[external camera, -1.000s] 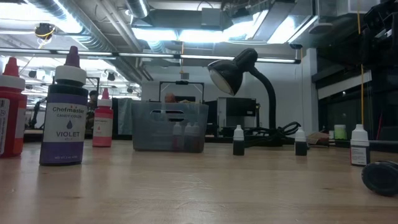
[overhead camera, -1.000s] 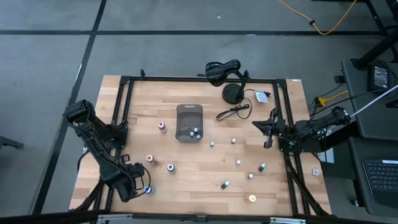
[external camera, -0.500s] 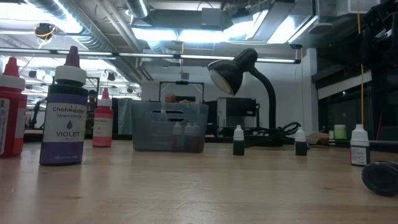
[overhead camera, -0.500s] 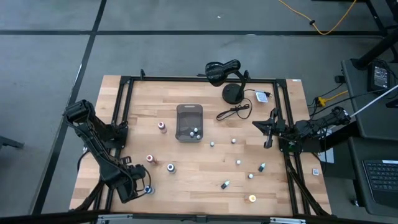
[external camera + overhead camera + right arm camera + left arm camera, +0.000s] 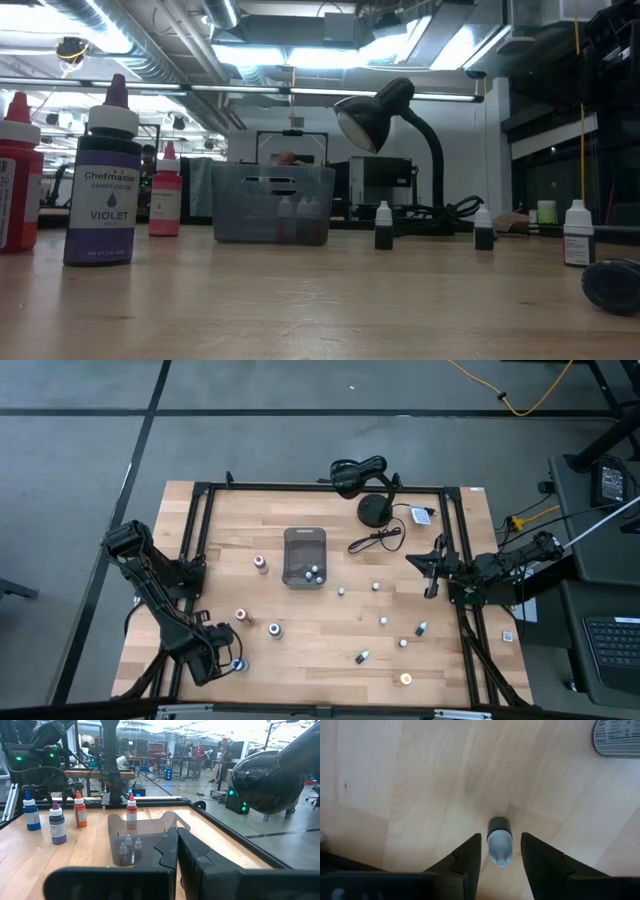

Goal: Pick & Place food coloring
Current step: Put the left small red food coloring bottle into the gray transparent bin

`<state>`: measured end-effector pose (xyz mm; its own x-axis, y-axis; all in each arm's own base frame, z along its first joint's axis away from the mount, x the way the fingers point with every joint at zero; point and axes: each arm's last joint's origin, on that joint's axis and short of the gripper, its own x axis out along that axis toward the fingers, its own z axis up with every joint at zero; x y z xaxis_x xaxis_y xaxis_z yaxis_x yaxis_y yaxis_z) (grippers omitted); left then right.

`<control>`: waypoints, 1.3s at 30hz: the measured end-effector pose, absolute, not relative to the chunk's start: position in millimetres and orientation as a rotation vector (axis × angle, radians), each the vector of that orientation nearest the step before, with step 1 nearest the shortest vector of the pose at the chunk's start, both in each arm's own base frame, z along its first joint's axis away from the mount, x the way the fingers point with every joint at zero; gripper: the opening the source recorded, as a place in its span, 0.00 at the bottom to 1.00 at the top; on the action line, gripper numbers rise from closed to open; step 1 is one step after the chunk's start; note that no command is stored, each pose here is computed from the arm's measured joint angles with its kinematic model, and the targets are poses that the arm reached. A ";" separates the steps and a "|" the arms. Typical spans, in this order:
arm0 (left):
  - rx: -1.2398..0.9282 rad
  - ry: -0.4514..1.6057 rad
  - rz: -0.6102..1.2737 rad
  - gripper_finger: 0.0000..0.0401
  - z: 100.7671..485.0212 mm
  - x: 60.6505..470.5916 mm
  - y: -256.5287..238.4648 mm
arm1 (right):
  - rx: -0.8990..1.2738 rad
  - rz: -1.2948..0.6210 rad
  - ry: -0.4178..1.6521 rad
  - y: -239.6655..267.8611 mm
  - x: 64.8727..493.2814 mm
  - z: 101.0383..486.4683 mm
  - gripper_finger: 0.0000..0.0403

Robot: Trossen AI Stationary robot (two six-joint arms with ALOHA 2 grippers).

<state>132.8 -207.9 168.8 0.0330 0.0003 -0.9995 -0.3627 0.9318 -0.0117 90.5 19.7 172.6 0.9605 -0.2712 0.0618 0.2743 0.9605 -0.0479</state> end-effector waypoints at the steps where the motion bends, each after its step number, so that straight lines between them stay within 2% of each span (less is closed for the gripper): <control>1: -0.294 1.519 0.286 0.30 168.8 132.7 -207.8 | -0.056 -0.277 -0.055 19.6 90.4 172.6 0.04; 13: -0.286 1.520 0.292 0.12 169.1 132.3 -207.0 | -0.056 -0.277 -0.055 19.6 90.5 172.6 0.04; 23: -0.307 1.555 0.283 0.14 173.3 131.4 -204.3 | -0.056 -0.277 -0.055 19.6 90.4 172.6 0.04; 39: -0.367 1.474 0.333 0.12 230.8 135.3 -175.4 | -0.056 -0.277 -0.055 19.6 90.5 172.5 0.04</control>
